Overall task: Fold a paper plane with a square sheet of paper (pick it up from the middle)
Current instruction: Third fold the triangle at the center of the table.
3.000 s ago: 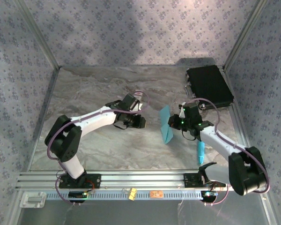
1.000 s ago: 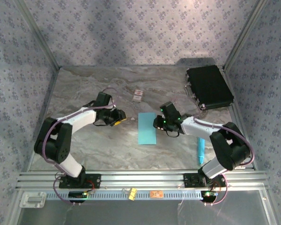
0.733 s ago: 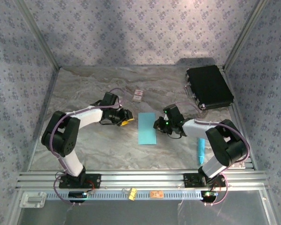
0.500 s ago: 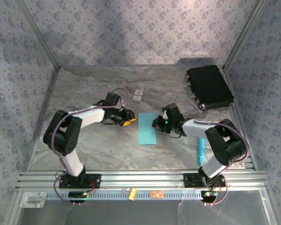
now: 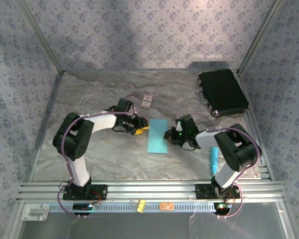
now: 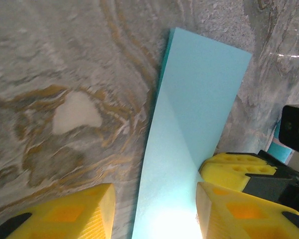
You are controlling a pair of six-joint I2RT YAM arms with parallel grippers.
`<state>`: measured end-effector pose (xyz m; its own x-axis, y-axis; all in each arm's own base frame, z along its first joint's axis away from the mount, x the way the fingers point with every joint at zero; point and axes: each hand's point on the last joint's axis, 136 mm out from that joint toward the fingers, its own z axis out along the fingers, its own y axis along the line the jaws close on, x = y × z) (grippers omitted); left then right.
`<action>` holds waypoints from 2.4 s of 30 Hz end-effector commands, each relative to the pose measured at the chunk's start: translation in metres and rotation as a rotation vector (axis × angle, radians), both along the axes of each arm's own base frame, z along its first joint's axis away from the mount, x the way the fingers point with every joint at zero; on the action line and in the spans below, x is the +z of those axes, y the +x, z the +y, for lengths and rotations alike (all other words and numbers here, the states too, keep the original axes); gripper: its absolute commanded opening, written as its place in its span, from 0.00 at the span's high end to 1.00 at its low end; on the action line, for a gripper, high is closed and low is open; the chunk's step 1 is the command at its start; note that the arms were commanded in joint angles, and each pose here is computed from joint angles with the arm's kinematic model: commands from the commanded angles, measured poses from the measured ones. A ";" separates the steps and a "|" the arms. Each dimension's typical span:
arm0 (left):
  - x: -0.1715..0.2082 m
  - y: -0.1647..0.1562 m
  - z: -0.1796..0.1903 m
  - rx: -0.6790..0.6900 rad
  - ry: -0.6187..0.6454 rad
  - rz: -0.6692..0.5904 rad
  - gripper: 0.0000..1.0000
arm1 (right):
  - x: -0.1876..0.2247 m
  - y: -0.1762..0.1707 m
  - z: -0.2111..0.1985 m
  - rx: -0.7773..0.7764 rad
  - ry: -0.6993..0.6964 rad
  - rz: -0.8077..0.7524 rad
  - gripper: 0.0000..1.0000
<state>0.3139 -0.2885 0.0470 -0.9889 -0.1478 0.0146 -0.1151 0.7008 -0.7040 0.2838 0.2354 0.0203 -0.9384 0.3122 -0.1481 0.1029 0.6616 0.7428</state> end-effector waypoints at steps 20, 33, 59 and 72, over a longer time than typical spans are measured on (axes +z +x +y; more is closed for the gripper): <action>-0.016 -0.007 -0.021 -0.063 0.021 0.081 0.60 | -0.033 -0.008 -0.019 -0.052 -0.081 0.089 0.93; -0.021 -0.009 -0.030 -0.077 -0.009 0.093 0.67 | -0.034 -0.010 -0.022 -0.058 -0.091 0.092 0.93; -0.020 -0.011 -0.026 -0.056 -0.024 0.074 0.82 | -0.021 -0.007 -0.023 -0.071 -0.089 0.060 0.92; 0.005 -0.008 -0.015 -0.039 -0.085 0.049 0.99 | 0.048 -0.004 -0.019 -0.003 -0.106 -0.177 0.62</action>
